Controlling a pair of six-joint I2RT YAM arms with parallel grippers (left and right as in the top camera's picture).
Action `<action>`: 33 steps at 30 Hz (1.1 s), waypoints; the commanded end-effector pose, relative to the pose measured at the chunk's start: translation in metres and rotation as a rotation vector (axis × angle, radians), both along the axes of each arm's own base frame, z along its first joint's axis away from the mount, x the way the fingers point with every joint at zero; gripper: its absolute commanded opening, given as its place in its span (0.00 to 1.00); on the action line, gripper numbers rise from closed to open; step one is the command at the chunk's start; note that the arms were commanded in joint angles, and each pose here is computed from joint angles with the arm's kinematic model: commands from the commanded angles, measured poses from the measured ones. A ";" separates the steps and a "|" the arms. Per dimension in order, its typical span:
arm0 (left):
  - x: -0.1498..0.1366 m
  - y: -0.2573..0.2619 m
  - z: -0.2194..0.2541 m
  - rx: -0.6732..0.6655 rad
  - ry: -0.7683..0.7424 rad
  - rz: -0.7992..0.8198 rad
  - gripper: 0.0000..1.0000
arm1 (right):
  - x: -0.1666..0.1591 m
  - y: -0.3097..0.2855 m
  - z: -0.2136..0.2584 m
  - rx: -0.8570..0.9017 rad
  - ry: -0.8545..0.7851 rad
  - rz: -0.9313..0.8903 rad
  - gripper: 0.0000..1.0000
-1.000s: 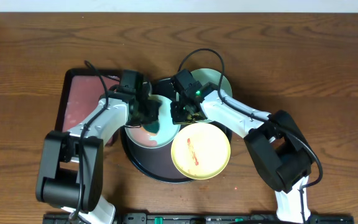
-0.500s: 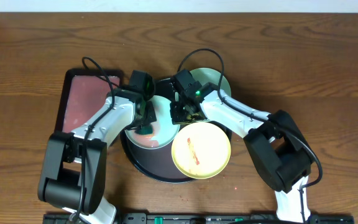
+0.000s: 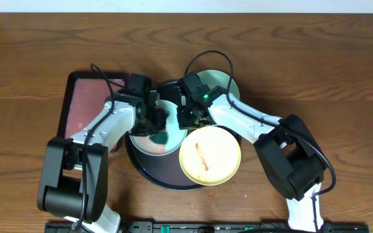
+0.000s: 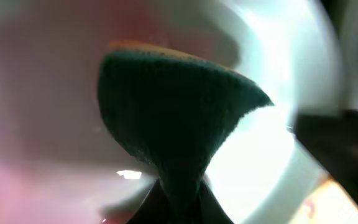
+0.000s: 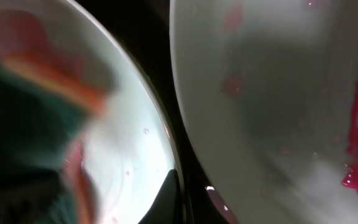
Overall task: Clean dirty plates on tray and stack at the side
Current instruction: 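Scrub the left green plate with the sponge held in the left gripper, then lift the top green plate with the right gripper and place it right of tray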
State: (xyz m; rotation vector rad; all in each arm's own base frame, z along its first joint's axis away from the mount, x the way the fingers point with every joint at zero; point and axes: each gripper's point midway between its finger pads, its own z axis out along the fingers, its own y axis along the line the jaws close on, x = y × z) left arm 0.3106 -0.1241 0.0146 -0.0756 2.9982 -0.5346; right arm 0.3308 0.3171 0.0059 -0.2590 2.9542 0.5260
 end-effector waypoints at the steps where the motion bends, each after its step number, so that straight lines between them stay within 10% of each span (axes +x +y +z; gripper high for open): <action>1: -0.001 -0.018 -0.001 -0.082 -0.003 -0.027 0.07 | 0.000 -0.004 -0.008 -0.023 0.011 0.009 0.01; 17: 0.073 0.068 0.100 0.410 -0.271 0.239 0.07 | -0.002 -0.005 -0.011 -0.029 0.019 0.010 0.01; 33: 0.034 0.144 0.119 0.469 -0.137 0.371 0.07 | 0.015 -0.001 0.066 -0.008 -0.217 0.097 0.01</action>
